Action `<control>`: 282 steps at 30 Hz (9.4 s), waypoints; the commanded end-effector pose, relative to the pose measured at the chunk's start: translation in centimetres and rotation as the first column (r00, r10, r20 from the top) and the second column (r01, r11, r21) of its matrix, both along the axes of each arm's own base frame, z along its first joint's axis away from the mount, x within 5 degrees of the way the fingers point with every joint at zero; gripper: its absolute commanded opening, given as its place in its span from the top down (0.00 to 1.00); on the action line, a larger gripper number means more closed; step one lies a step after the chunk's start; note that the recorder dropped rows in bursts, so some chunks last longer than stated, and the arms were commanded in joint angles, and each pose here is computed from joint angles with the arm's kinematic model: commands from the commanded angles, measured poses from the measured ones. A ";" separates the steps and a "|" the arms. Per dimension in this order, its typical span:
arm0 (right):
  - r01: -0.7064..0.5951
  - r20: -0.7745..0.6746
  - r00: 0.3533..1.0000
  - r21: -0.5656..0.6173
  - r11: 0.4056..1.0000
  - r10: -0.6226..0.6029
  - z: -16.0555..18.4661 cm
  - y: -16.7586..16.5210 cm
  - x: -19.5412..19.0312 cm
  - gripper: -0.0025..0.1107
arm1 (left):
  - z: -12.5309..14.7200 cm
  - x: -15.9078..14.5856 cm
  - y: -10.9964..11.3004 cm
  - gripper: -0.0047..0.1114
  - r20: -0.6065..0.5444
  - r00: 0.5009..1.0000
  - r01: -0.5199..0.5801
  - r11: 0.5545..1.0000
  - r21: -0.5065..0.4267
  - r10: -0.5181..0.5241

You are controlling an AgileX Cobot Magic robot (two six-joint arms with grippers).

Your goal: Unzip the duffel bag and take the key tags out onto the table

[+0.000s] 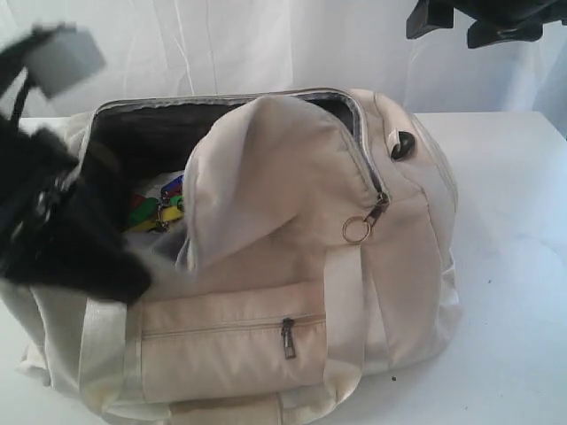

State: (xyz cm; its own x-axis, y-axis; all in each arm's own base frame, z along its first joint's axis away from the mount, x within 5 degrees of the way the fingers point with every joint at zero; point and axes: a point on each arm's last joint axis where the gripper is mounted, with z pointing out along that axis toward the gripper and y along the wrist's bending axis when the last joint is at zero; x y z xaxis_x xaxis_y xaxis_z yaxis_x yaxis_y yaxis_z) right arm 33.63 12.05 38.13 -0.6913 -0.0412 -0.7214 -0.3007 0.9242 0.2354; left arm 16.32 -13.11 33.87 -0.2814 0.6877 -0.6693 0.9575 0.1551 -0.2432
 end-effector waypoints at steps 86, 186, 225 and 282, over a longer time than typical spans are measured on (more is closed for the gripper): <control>-0.642 -0.377 0.742 -0.163 0.749 0.554 -8.8 17.5 -2.8 0.62 | -2.5 -0.8 10.6 0.96 0.182 0.141 -0.974 0.169 -0.148 0.973; -0.104 -0.457 0.876 -0.490 0.866 -0.153 -18.3 -5.2 -6.6 0.53 | -7.4 -7.2 13.1 0.96 0.112 -0.039 -0.881 0.019 -0.473 0.993; 0.166 0.718 0.676 0.074 0.983 -0.168 1.2 -11.1 -28.1 0.98 | -7.5 -7.2 13.1 0.96 0.108 -0.040 -0.883 0.016 -0.470 0.993; 0.166 0.714 0.678 0.083 0.983 -0.175 1.2 -11.1 -28.0 0.98 | -12.7 -10.6 12.8 0.96 0.218 0.016 -0.829 0.135 -0.542 0.976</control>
